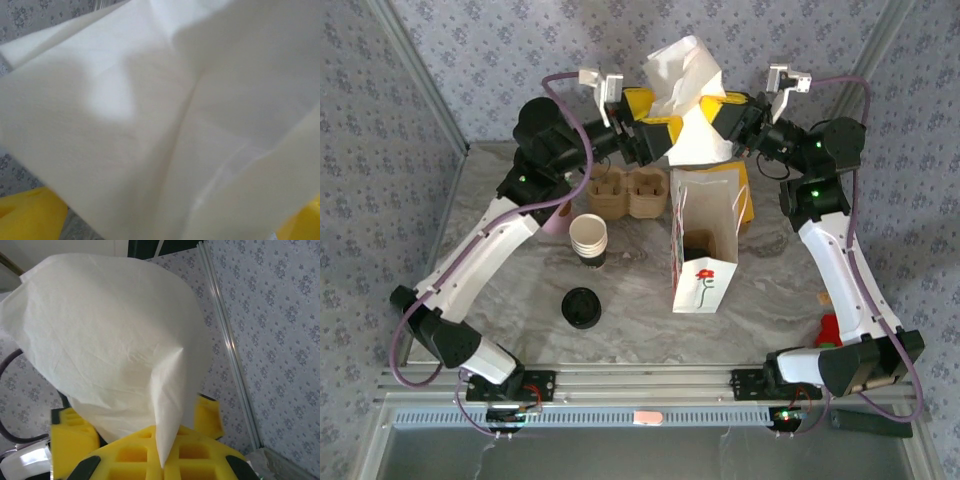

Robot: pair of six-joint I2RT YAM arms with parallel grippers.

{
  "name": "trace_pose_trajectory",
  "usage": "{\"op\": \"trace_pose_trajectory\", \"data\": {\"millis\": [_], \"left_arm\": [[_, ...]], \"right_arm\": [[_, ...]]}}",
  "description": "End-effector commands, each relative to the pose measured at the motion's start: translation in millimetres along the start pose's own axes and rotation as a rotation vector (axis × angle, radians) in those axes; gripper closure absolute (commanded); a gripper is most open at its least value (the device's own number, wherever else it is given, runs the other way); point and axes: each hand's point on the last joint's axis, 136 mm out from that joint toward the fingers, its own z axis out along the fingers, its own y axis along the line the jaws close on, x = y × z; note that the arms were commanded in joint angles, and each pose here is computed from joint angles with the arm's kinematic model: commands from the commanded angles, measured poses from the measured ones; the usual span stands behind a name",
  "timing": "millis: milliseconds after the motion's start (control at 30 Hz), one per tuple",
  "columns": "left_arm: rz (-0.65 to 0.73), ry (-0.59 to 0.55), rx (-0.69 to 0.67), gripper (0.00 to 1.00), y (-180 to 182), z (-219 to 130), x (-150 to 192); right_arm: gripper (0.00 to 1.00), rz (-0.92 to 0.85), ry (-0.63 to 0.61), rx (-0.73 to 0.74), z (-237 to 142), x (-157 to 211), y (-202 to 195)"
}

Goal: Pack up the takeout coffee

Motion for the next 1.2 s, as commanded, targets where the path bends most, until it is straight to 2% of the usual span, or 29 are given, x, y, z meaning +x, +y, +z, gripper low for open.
{"op": "trace_pose_trajectory", "data": {"millis": [0,167,233,400,600,800,867,967,1100,1133,1167], "left_arm": [[0.055,-0.041,0.048,0.0,-15,-1,-21],[0.078,-0.053,0.062,0.0,-18,-1,-24],[0.088,-0.058,0.081,0.04,-22,-1,-27],[0.085,-0.039,0.149,0.33,-34,0,-28],[0.074,-0.031,0.179,0.49,-39,0,-29],[0.065,-0.039,0.168,0.85,-39,1,-33],[0.066,-0.041,0.158,0.93,-38,1,-34],[0.066,-0.044,0.142,1.0,-36,0,-35],[0.063,-0.056,0.116,1.0,-35,-2,-39],[0.058,-0.053,0.108,1.0,-34,-2,-39],[0.055,-0.04,0.099,1.0,-33,-3,-39]], "right_arm": [[1.0,-0.041,-0.036,-0.053,-2,-19,24],[1.0,-0.04,-0.051,-0.061,-2,-24,27],[1.0,-0.033,-0.051,-0.06,-2,-24,26],[1.0,-0.014,-0.052,-0.058,-2,-24,24],[1.0,0.005,-0.05,-0.048,-3,-25,22],[1.0,0.025,-0.042,-0.033,-3,-23,19],[1.0,0.03,-0.036,-0.024,-3,-21,15],[1.0,0.031,-0.023,-0.014,-3,-19,13],[1.0,0.009,0.006,0.008,-5,-14,11],[0.98,-0.001,0.022,0.014,-6,-12,10],[0.91,-0.012,0.05,0.025,-6,-7,9]]}}
